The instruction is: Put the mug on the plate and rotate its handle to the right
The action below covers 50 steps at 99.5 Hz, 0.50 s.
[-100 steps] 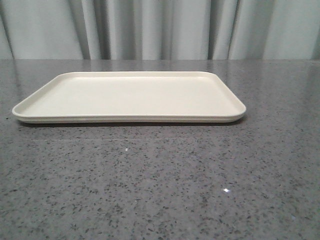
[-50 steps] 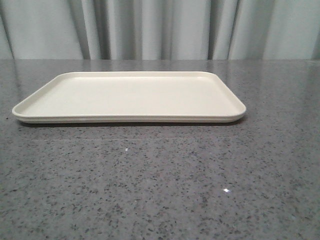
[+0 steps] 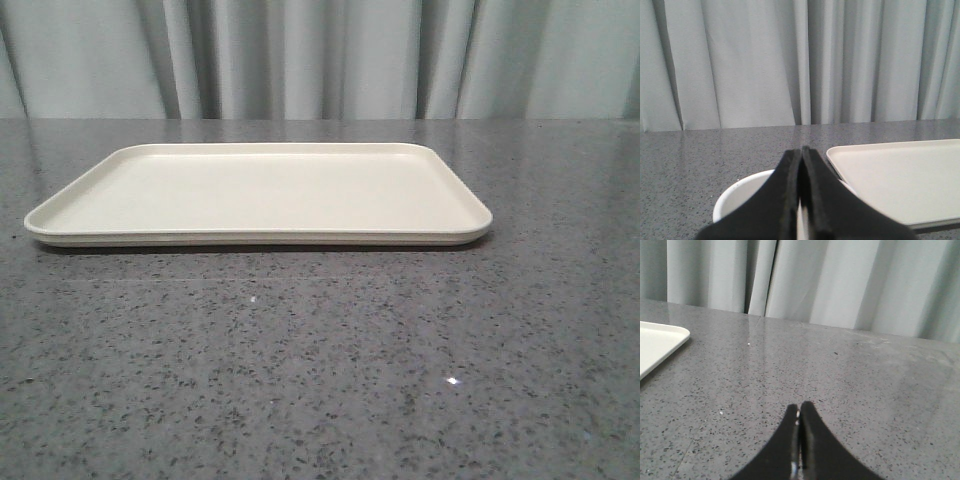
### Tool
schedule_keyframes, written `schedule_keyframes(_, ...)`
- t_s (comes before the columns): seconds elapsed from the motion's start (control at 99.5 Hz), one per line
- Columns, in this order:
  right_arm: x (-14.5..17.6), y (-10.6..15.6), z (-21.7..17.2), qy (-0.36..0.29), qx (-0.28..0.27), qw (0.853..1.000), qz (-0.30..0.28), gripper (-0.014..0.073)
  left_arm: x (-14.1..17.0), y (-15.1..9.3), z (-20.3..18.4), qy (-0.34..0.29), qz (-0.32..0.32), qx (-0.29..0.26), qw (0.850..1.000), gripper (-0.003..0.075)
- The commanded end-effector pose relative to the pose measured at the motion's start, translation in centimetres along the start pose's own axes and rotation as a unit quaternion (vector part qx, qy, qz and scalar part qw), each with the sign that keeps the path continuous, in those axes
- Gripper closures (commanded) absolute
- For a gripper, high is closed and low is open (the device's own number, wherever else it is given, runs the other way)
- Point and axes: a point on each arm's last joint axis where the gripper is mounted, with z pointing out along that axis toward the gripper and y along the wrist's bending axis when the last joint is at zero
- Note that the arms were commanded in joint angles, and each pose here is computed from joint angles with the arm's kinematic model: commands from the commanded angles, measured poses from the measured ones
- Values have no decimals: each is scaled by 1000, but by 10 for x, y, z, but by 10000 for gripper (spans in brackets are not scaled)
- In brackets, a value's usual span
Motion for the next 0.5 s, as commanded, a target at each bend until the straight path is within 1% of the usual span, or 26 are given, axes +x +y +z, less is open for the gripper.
schedule_keyframes(0.0,-9,0,-2,-55,2,998,-5,706,-7,-2,-3,-53,-3,15,998,740)
schedule_keyframes(0.141,-13,0,-2,-72,2,997,4,706,-15,-4,-4,-91,-8,25,996,740)
schedule_keyframes(0.191,-14,-1,-3,-78,2,996,33,706,-19,-5,-5,-103,-8,29,994,740)
schedule_keyframes(0.342,-17,-2,-3,-91,4,992,89,706,-36,-6,-6,-126,-11,30,991,741)
schedule_keyframes(0.402,-24,-3,-4,-100,4,990,101,706,-46,-7,-8,-135,-16,28,990,741)
schedule_keyframes(0.492,-41,-5,-8,-126,4,987,102,706,-62,-6,-10,-129,-16,20,991,741)
